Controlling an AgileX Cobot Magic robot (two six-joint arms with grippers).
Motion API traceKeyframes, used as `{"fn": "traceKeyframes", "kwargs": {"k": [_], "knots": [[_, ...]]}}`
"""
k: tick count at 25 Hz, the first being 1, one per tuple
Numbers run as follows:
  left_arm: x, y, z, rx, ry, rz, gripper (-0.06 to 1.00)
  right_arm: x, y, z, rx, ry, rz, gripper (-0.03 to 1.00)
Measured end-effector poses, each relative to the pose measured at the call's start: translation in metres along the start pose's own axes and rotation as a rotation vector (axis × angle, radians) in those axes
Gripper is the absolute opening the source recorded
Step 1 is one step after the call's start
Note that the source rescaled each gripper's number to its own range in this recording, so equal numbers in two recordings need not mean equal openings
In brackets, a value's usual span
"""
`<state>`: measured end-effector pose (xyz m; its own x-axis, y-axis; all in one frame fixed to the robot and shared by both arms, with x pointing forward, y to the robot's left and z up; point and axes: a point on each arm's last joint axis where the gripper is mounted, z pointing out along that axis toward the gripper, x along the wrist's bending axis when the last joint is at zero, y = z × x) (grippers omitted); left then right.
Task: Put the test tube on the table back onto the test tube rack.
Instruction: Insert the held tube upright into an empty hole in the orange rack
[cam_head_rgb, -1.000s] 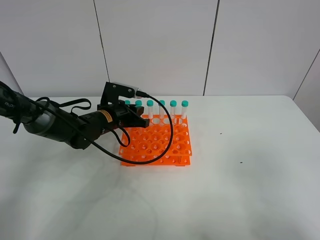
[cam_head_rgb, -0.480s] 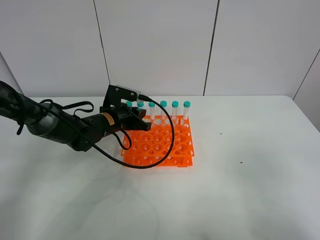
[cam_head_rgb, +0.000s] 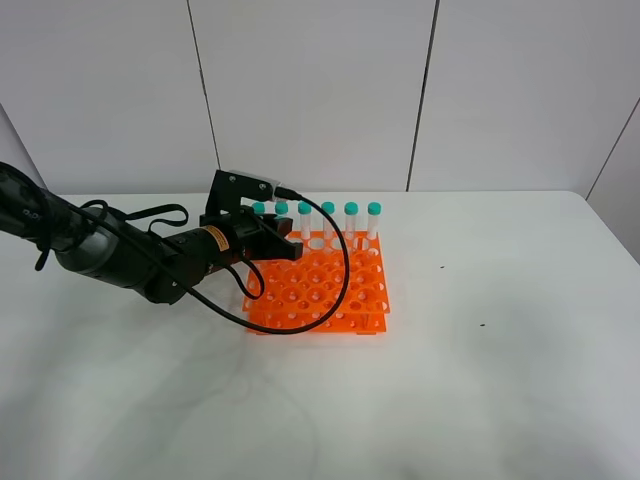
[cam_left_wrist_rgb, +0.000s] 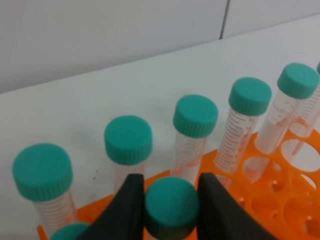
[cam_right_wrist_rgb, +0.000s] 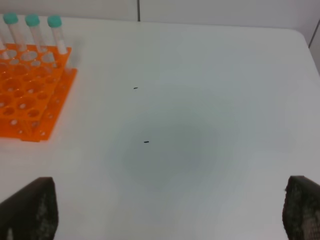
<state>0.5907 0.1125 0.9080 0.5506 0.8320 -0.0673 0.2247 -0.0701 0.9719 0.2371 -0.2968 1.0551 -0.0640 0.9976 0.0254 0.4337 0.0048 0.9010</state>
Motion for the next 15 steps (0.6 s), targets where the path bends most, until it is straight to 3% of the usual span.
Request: {"fn": "traceKeyframes", "kwargs": {"k": [2,5,7,15], "knots": [[0.0,0.0,0.0,0.0,0.0,-0.025,0.1,0.0,0.0,0.0,0.0,0.0,0.0,1.0],[0.0,0.0,0.0,-0.002,-0.004,-0.042,0.38,0.0,0.0,0.0,0.0,0.0,0.0,1.0],[-0.001,0.001,0.0,-0.005,-0.008,-0.044,0.48,0.0,0.0,0.0,0.0,0.0,0.0,1.0],[-0.005,0.049,-0.018,-0.092,-0.009,-0.031,0.54,0.0,0.0,0.0,0.0,0.0,0.0,1.0]]}}
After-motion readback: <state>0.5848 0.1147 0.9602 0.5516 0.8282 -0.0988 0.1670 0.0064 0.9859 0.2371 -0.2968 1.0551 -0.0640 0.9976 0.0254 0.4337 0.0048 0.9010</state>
